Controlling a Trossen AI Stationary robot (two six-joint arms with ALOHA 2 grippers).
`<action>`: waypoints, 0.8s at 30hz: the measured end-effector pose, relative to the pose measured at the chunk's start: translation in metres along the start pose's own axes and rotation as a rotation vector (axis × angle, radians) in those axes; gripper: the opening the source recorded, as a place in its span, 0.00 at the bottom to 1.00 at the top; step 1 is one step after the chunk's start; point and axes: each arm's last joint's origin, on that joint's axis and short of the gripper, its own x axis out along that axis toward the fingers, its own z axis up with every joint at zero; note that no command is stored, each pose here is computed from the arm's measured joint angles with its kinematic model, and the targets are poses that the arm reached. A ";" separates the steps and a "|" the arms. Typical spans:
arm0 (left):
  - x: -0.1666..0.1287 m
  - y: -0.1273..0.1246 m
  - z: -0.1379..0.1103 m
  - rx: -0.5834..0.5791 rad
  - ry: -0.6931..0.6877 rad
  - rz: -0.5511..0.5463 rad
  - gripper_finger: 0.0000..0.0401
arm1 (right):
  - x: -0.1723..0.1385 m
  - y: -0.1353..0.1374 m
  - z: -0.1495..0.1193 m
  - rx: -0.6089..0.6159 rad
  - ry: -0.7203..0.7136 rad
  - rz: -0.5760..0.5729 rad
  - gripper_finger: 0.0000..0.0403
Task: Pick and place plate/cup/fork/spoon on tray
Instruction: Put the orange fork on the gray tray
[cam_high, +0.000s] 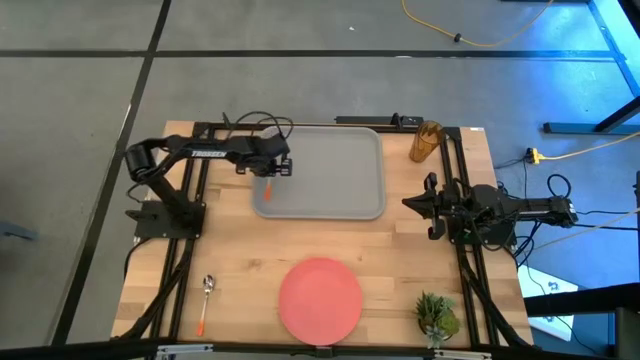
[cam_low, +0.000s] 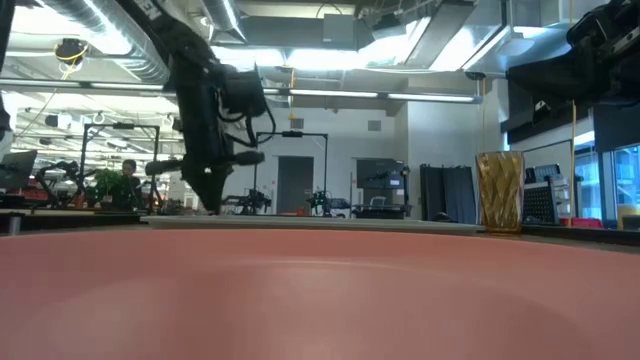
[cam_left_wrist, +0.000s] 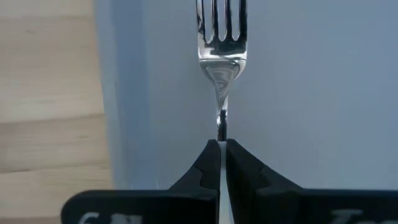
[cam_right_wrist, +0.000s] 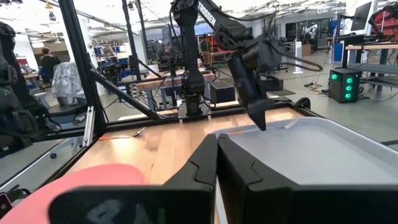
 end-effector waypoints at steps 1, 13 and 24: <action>0.003 0.000 -0.001 0.002 0.007 0.011 0.00 | 0.000 0.000 0.000 0.000 0.001 0.000 0.03; 0.018 0.008 0.009 -0.018 0.028 0.055 0.02 | 0.000 0.000 0.000 0.001 0.003 0.000 0.03; 0.019 0.011 0.014 0.017 0.081 0.016 0.09 | 0.000 0.000 0.000 -0.002 0.004 0.000 0.03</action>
